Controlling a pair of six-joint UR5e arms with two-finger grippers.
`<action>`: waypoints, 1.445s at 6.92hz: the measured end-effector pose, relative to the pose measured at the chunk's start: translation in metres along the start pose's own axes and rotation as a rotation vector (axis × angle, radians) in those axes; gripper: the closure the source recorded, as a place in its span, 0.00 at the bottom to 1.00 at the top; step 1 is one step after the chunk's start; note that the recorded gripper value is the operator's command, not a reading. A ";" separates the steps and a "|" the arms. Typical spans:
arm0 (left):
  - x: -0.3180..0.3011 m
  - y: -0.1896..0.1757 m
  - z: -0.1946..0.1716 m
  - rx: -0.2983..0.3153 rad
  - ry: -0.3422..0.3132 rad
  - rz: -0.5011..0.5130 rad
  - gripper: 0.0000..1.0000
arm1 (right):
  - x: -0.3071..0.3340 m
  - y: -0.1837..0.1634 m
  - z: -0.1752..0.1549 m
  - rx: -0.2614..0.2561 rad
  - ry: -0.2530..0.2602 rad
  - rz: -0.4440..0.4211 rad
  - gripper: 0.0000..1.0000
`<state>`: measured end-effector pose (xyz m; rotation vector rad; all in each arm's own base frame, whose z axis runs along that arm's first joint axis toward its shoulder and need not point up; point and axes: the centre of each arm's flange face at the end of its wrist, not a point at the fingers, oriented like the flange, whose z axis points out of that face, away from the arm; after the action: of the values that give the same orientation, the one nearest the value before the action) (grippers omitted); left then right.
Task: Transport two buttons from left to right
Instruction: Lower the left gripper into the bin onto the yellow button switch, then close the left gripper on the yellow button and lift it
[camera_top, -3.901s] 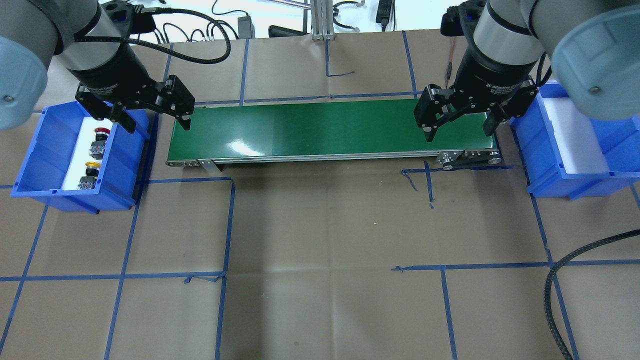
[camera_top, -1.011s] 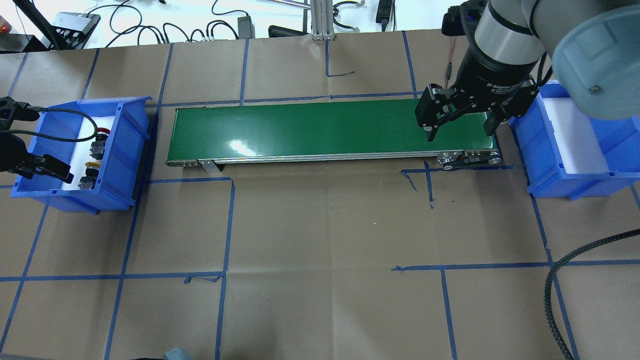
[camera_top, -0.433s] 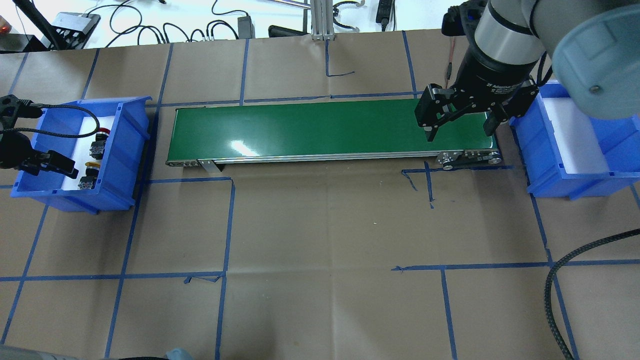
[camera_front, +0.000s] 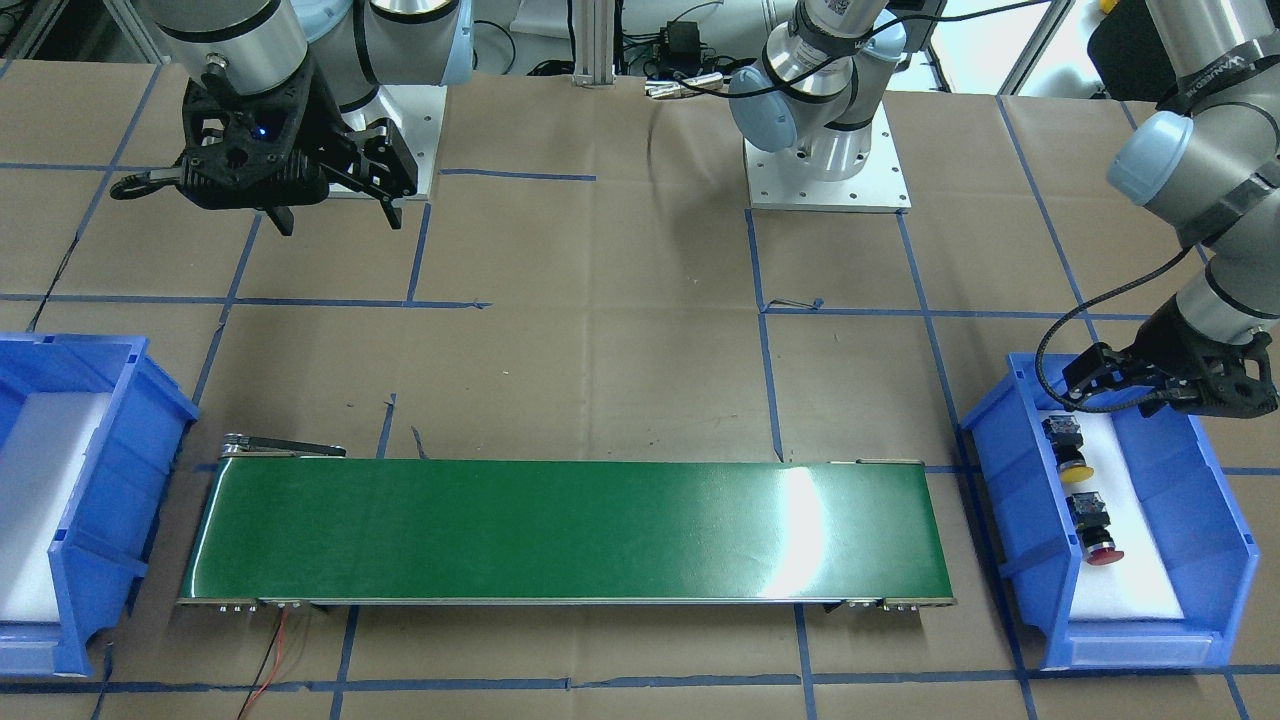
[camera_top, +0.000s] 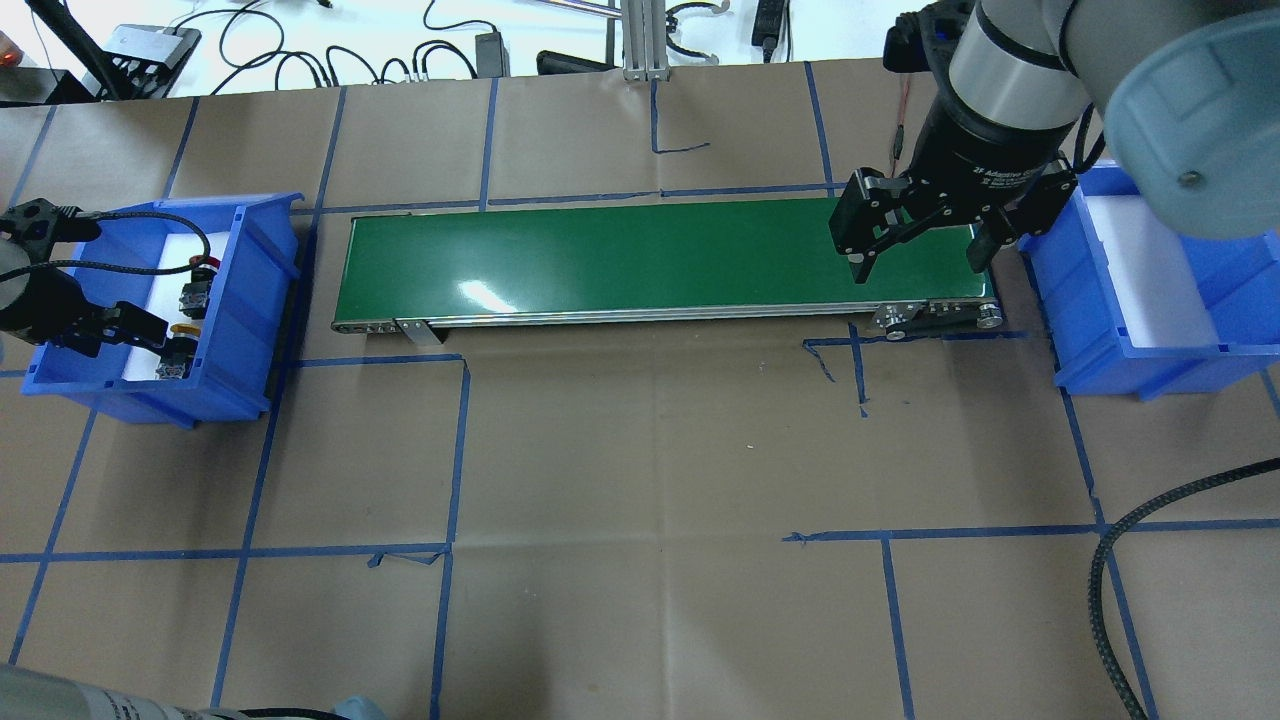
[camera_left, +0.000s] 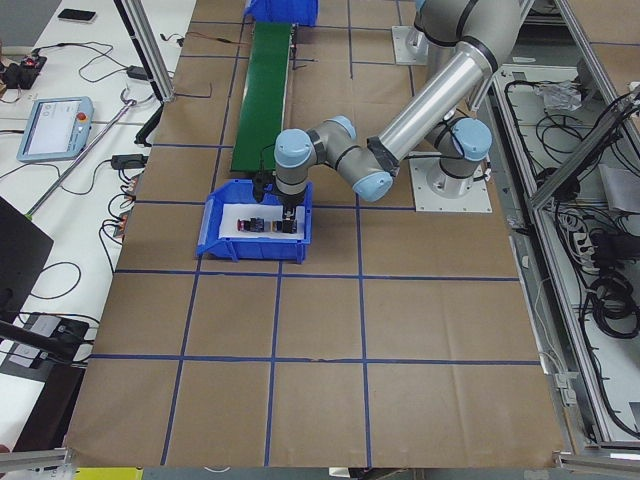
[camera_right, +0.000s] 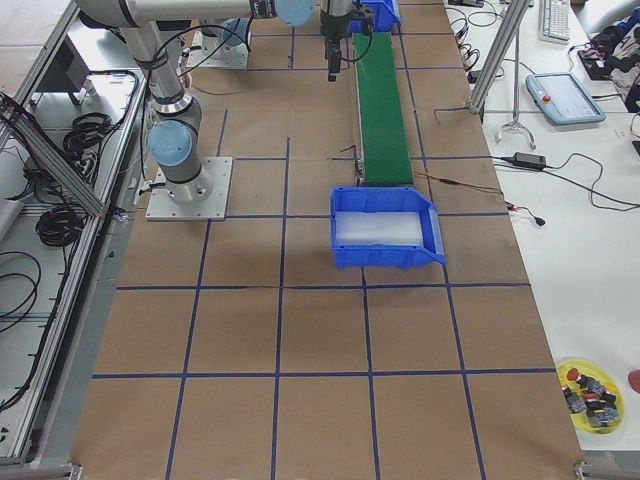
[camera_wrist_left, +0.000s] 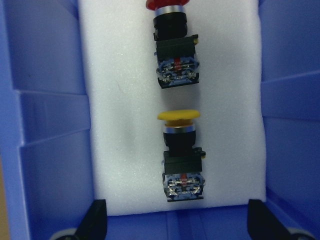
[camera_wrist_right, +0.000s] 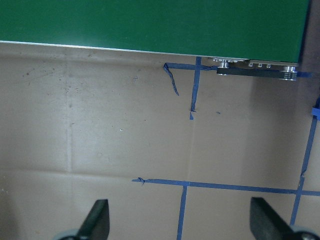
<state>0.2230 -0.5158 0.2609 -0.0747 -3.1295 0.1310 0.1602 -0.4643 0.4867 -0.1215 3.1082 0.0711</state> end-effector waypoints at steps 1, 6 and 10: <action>-0.001 -0.002 0.011 0.008 -0.007 -0.003 0.01 | 0.000 0.000 0.000 0.000 0.000 0.000 0.00; 0.006 -0.009 0.027 0.006 -0.006 0.000 0.01 | 0.000 0.000 0.000 -0.002 0.000 0.000 0.00; 0.009 -0.015 0.049 0.001 -0.007 -0.035 0.01 | 0.000 0.000 0.000 -0.002 0.000 0.001 0.00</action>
<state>0.2130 -0.5344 0.2134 -0.0202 -3.1359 0.1322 0.1602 -0.4641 0.4866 -0.1203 3.1081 0.0736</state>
